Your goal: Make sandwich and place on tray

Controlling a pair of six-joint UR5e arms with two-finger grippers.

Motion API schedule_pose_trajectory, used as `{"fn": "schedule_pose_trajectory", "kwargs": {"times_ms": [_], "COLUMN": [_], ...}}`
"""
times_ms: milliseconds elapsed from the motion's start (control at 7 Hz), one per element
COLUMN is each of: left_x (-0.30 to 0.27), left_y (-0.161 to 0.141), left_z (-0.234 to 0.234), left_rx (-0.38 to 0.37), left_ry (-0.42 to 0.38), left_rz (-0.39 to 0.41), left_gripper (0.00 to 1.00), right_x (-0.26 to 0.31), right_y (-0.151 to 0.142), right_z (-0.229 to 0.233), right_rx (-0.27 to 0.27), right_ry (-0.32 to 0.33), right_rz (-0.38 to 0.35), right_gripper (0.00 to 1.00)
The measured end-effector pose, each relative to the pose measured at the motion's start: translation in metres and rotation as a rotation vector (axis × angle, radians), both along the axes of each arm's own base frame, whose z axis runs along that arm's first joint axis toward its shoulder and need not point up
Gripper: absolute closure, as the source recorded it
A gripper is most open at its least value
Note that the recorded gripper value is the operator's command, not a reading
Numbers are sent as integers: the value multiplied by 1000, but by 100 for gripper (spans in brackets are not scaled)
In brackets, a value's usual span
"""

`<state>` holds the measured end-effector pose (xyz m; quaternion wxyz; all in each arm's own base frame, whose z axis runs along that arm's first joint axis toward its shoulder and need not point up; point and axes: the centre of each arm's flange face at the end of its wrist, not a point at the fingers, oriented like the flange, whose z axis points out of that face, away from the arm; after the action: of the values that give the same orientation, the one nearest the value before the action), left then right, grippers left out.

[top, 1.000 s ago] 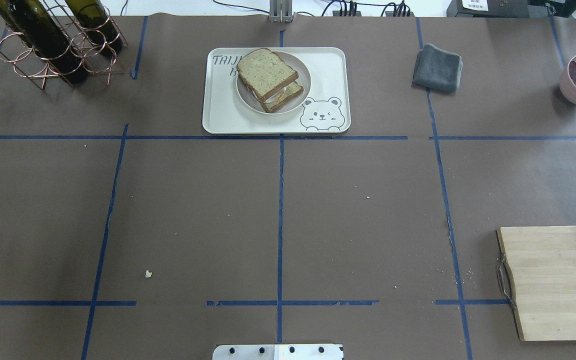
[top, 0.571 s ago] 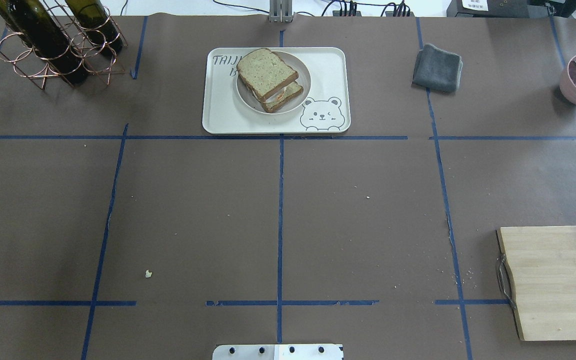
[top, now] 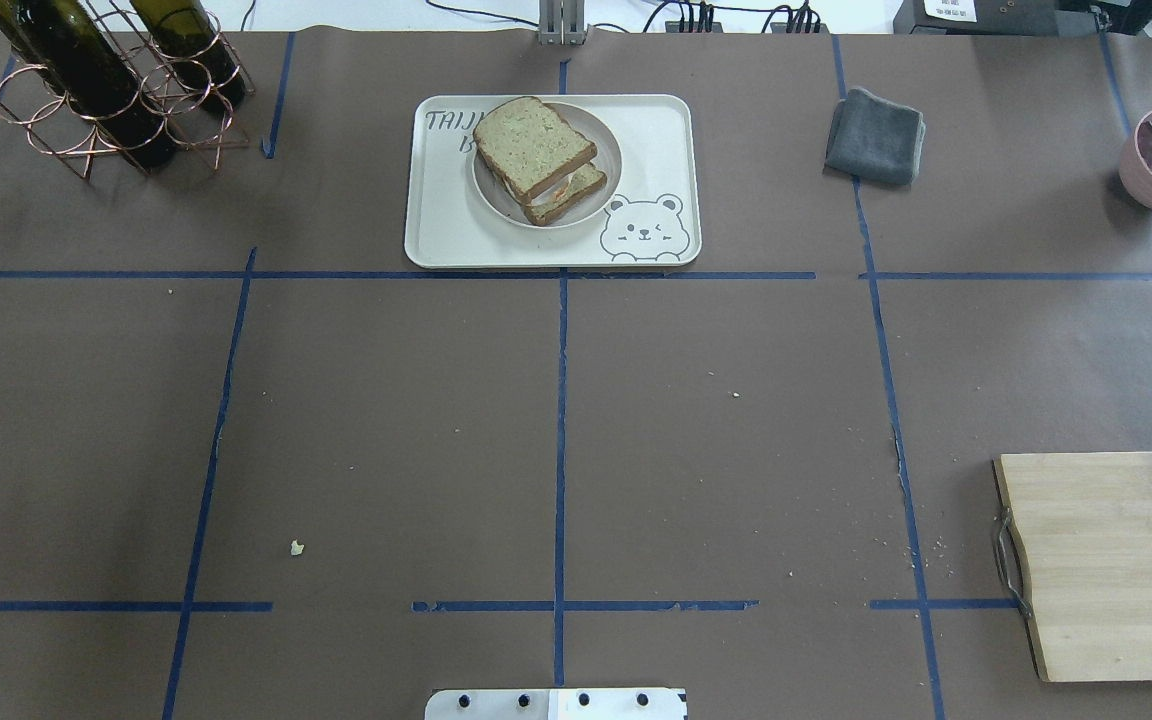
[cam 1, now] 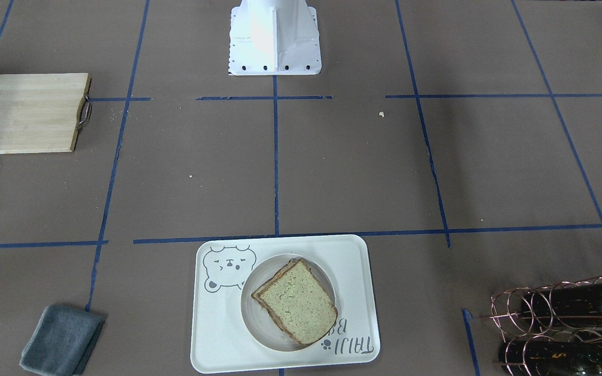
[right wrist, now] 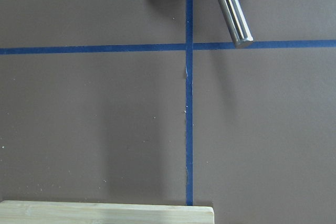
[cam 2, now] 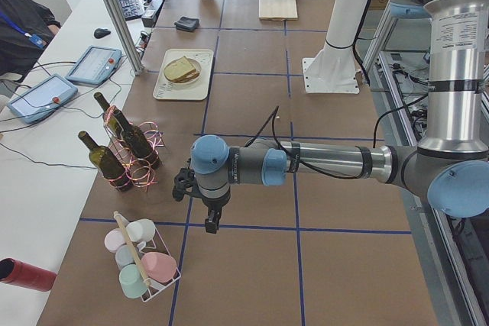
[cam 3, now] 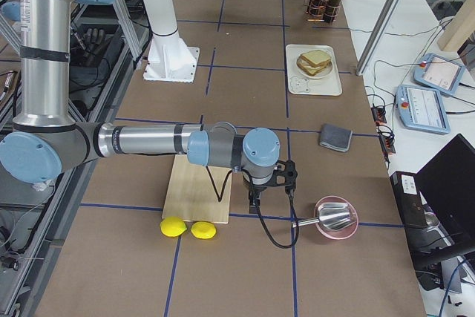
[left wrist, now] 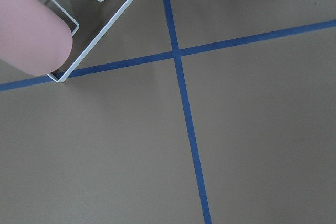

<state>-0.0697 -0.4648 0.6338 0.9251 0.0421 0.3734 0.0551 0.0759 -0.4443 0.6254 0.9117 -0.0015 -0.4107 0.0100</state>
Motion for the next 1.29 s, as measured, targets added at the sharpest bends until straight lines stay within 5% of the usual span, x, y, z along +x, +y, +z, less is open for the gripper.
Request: {"fn": "schedule_pose_trajectory", "kwargs": {"times_ms": [1286], "left_x": [-2], "left_y": [0], "left_z": [-2], "left_rx": [3], "left_ry": [0], "left_rz": [-4], "left_gripper": [0], "right_x": [5], "right_y": [5], "right_z": [3], "right_rx": [-3], "right_ry": [4], "right_rz": [9], "right_gripper": [0]}}
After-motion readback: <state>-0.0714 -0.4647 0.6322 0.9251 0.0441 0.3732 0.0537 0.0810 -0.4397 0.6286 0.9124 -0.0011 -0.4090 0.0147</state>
